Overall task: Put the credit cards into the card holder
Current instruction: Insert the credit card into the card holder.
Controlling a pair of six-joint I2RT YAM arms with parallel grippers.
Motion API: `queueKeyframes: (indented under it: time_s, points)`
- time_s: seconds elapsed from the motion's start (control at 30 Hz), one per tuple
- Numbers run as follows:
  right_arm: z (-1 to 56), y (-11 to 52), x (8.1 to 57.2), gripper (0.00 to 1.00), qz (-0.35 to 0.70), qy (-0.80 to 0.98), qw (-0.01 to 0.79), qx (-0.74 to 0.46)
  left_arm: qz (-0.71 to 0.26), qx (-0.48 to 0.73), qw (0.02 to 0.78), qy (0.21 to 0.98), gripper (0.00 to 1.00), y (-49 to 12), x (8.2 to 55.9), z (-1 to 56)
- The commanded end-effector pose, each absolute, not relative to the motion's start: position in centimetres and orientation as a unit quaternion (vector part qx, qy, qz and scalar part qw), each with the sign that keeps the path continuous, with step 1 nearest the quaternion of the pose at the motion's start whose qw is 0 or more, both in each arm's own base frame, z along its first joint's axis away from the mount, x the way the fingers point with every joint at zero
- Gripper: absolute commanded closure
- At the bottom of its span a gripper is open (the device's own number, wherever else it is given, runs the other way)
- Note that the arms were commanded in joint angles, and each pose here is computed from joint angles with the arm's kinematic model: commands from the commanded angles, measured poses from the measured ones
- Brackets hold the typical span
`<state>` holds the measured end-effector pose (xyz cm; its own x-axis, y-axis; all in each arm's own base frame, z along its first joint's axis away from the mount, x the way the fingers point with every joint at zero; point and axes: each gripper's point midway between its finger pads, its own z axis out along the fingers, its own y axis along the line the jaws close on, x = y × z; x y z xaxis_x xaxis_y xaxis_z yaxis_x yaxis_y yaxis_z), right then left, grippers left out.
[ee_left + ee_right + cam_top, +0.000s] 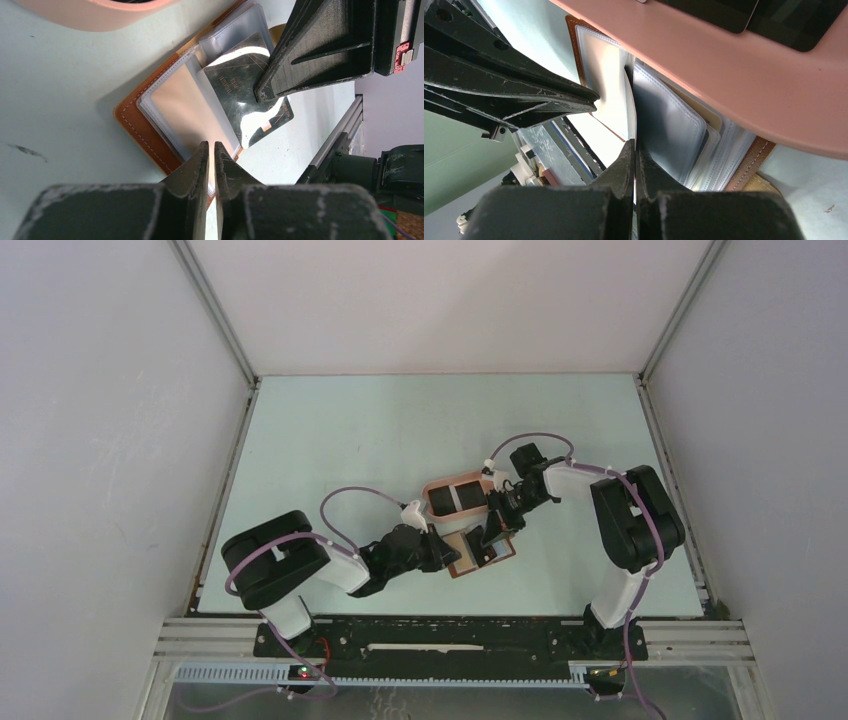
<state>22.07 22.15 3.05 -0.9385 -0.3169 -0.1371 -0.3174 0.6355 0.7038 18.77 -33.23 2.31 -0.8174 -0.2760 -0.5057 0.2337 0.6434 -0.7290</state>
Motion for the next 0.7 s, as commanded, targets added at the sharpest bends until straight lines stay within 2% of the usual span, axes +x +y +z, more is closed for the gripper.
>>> queueKeyframes:
  time_s: [0.0,0.67]
  points:
    - [2.8,22.3,23.8,1.0,0.371,0.912,0.024,-0.171,-0.421,-0.007,0.297,0.857,0.87,-33.8,18.7,2.2]
    - [2.5,23.3,24.1,1.0,0.375,0.911,0.026,-0.17,-0.419,-0.009,0.298,0.857,0.86,-33.7,18.7,2.2]
